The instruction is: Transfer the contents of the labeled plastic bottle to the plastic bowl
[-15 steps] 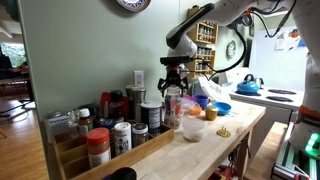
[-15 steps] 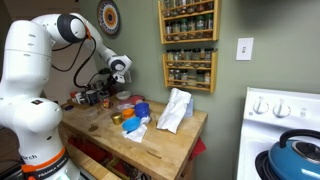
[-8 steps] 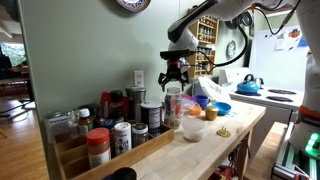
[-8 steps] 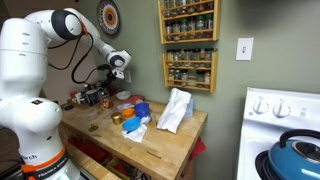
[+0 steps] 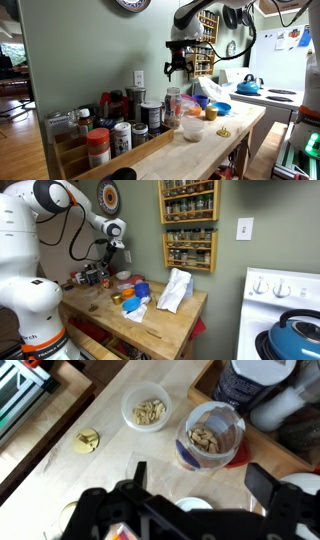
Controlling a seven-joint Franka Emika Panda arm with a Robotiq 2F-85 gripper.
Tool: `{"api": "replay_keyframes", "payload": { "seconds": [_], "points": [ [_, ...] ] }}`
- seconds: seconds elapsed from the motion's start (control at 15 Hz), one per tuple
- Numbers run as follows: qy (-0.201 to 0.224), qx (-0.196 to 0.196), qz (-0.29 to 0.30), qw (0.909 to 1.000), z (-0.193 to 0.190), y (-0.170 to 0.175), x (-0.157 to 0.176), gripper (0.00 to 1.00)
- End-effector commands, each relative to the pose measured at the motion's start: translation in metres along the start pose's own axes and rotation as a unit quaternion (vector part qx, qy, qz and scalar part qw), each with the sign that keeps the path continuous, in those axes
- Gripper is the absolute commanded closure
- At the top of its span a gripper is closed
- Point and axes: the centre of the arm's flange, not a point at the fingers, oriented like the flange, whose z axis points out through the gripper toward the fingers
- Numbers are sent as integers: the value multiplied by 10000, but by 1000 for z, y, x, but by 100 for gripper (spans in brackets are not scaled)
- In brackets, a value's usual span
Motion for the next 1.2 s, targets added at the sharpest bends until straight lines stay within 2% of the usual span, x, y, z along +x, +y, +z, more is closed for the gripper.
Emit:
{"api": "replay_keyframes", "payload": {
  "seconds": [0.0, 0.27, 0.53, 0.73, 0.8, 1.13],
  "points": [
    [922, 53, -217, 9955, -19, 36, -23, 0],
    [1668, 77, -568, 9843, -37, 55, -41, 0],
    [2096, 65, -754, 9748, -44, 70, -56, 0],
    [2257, 80, -809, 9708, -45, 76, -63, 0],
    [2041, 25, -850, 9753, -51, 60, -58, 0],
    [2117, 47, -867, 9735, -51, 66, -62, 0]
  ]
}}
